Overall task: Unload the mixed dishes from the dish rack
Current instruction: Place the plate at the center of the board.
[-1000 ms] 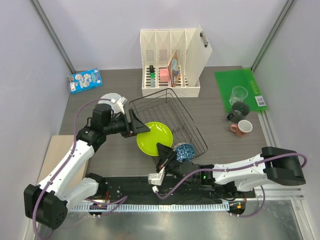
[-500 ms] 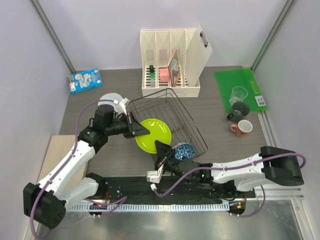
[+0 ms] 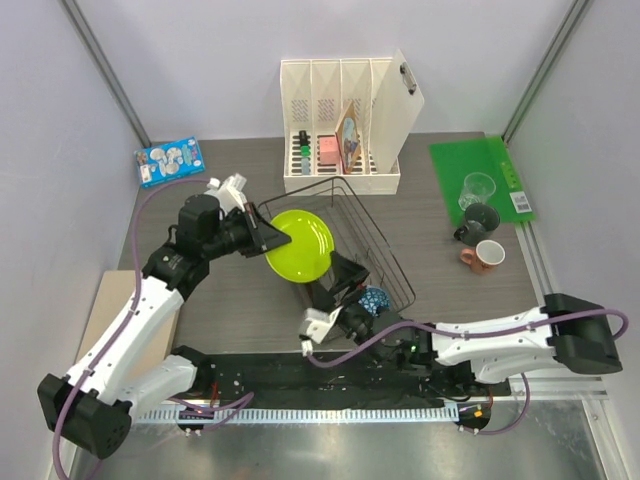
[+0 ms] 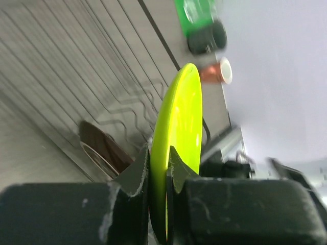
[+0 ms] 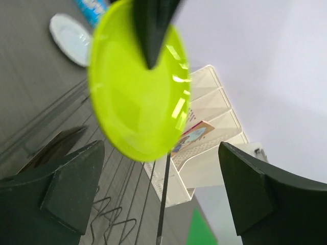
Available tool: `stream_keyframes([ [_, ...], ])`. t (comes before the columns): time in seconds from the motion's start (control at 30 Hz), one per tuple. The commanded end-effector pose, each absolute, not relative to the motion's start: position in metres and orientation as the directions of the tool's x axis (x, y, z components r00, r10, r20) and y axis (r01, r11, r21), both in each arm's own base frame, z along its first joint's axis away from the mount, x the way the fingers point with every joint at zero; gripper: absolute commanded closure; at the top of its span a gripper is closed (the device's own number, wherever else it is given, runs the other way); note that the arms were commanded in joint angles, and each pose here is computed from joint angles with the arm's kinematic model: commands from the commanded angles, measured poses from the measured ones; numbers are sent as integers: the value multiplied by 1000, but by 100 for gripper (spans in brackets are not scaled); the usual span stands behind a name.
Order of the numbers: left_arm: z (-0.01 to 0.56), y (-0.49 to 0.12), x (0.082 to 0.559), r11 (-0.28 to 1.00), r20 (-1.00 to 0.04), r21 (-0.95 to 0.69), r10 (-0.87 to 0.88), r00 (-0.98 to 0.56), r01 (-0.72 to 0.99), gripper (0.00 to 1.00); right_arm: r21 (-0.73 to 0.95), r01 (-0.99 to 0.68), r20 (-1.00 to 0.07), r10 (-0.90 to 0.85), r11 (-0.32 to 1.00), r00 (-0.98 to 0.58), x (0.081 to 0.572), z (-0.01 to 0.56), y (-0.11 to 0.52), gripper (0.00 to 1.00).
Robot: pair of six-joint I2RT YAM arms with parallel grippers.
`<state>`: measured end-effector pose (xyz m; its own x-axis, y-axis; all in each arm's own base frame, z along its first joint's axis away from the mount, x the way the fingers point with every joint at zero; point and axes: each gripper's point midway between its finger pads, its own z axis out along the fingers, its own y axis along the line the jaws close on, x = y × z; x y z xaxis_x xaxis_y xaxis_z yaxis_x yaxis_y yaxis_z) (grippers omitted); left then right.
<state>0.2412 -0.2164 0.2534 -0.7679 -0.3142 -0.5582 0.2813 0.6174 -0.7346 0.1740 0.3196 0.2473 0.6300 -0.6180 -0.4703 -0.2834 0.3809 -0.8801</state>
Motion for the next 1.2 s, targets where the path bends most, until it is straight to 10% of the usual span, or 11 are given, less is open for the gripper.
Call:
stream_keyframes([
  [0.0,287,-182,272,683,-637,-700,-466,-614,208,100,-415,-424,-868,-212,805,448,174,333,286,0],
  [0.43,270,-30,344,628,-584,-713,-778,-230,-312,100,187,-491,-944,294,851,151,179,365,232,0],
  [1.17,151,-3,498,487,-403,-831,-859,-315,-267,100,313,-546,-937,345,777,-47,197,324,247,0],
])
